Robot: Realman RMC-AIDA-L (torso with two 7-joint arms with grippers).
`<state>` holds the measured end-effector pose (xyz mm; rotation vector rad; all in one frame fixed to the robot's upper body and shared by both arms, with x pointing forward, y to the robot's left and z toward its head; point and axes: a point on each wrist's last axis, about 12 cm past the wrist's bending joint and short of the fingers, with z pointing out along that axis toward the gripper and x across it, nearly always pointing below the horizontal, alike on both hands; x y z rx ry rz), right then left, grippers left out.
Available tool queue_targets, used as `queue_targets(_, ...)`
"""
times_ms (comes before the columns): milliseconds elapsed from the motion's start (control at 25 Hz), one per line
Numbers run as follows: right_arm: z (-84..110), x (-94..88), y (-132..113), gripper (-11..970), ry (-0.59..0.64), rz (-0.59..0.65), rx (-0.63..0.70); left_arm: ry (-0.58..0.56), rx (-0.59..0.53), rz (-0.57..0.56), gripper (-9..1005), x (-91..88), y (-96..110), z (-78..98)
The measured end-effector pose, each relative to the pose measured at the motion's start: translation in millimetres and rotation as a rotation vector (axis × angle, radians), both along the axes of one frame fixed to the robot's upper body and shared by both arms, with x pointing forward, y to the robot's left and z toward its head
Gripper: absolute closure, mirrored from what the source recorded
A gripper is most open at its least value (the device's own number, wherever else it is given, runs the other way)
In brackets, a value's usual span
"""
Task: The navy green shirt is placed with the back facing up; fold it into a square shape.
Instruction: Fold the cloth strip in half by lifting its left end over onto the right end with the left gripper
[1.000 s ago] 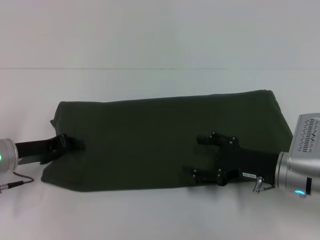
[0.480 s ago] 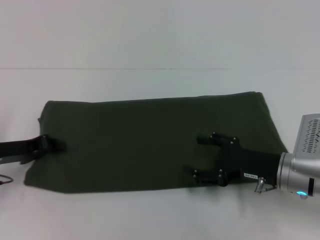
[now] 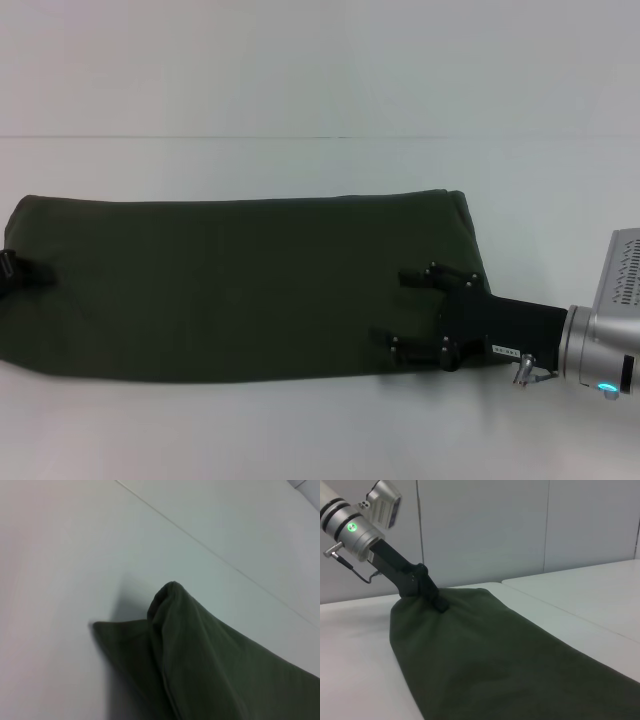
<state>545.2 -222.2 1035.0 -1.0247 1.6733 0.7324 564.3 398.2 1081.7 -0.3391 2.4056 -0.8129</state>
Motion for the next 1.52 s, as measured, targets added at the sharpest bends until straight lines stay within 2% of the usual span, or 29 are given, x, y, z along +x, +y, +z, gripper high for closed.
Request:
queue_targets(200, -0.2, -0.1, -0.2, 34, 0.002, -0.006, 0.004, 0.015, -0.035, -0.017, 916, 2.1, -4.0, 7.4)
queue_targets(440, -2.6, -3.1, -3.9, 34, 0.009, -0.026, 0.013, 0.035, -0.125, -0.067, 915, 10.0, -19.0, 28.4)
queue_targets(480, -2.8, -3.4, -4.4, 34, 0.008, -0.027, 0.012, 0.029, -0.17, -0.114, 915, 16.4, -30.7, 43.2)
queue_targets(640, -4.3, -5.8, -5.8, 34, 0.01, -0.03, 0.014, 0.006, -0.263, -0.204, 915, 29.6, -59.1, 69.4)
queue_targets(720, -5.1, -7.3, -7.0, 34, 0.013, -0.034, 0.018, -0.015, -0.314, -0.264, 915, 39.8, -81.2, 84.5)
queue_targets(880, -7.2, -12.5, -14.3, 34, 0.024, -0.063, 0.035, -0.035, -0.414, -0.378, 916, 53.1, -136.3, 97.3)
queue_targets(920, -7.5, -14.0, -16.5, 34, 0.025, -0.072, 0.043, -0.033, -0.432, -0.399, 916, 54.9, -150.3, 96.8)
queue_targets(960, -8.3, -17.0, -20.3, 34, 0.028, -0.087, 0.056, -0.033, -0.432, -0.399, 916, 54.9, -150.3, 96.8)
queue_targets(1000, -9.1, -19.7, -24.0, 34, 0.03, -0.101, 0.066, -0.033, -0.461, -0.426, 916, 57.6, -181.1, 89.7)
queue_targets(1200, -12.3, -35.2, -43.6, 34, 0.035, -0.176, 0.122, -0.045, -0.446, -0.415, 916, 57.1, -219.1, 62.5)
queue_targets(1360, -12.9, -44.2, -54.3, 34, 0.03, -0.209, 0.144, -0.057, -0.463, -0.377, 916, 54.4, -230.4, 40.9)
queue_targets(1520, -12.1, -48.5, -59.1, 34, 0.025, -0.223, 0.161, -0.082, -0.472, -0.323, 916, 52.6, -216.2, 35.1)
